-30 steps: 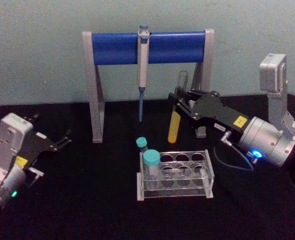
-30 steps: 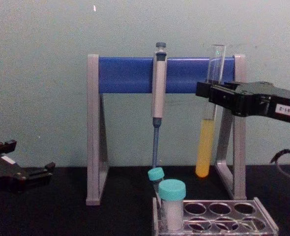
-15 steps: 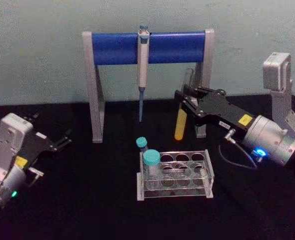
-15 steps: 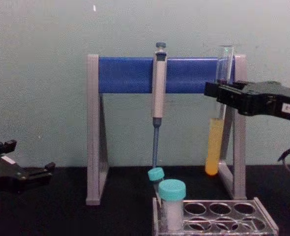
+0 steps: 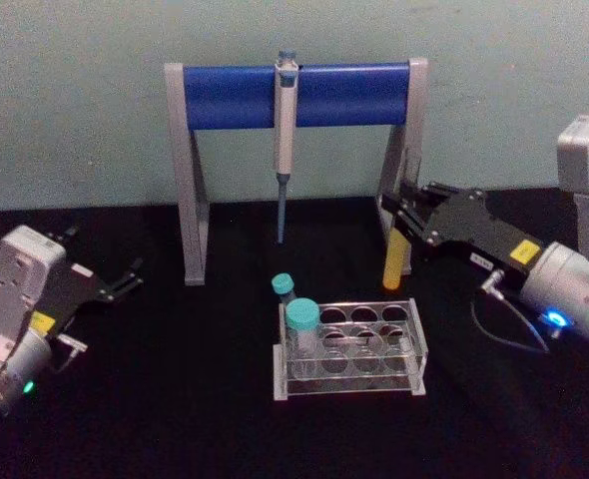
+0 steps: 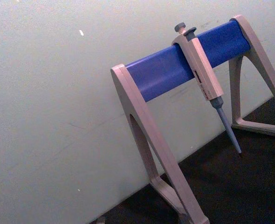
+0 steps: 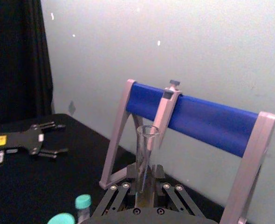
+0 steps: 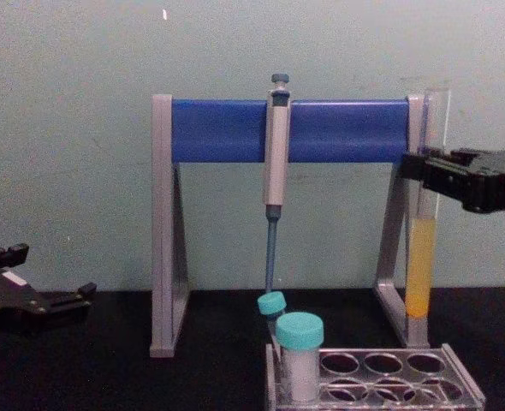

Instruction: Pick up the test tube from the test tube rack, shake it, then place it back into the test tube rack.

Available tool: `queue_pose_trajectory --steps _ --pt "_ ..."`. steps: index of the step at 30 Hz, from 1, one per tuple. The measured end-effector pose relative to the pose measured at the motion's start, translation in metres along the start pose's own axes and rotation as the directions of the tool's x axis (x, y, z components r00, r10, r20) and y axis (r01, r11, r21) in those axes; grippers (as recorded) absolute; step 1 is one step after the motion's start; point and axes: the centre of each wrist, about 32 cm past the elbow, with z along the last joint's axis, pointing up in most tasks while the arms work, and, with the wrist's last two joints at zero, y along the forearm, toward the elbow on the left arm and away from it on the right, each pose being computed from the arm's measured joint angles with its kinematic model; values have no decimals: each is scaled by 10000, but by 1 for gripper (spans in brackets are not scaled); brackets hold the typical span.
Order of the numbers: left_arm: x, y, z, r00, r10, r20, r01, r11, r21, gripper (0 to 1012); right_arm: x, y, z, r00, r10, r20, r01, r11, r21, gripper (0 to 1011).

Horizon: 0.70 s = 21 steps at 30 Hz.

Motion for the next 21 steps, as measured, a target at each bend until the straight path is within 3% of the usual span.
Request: queue_pose_trajectory --steps 8,14,21 --pt "0 0 0 10000 -1 0 1 10000 0 1001 -120 -78 9 9979 592 -258 -594 9982 -87 233" --pt "0 0 0 10000 -1 0 1 10000 0 1001 -178 58 4 9900 1290 -565 -1283 9916 169 233" --pt "0 0 0 10000 -1 0 1 10000 0 1001 -161 206 -18 9886 1359 -647 -1325 9897 541 233"
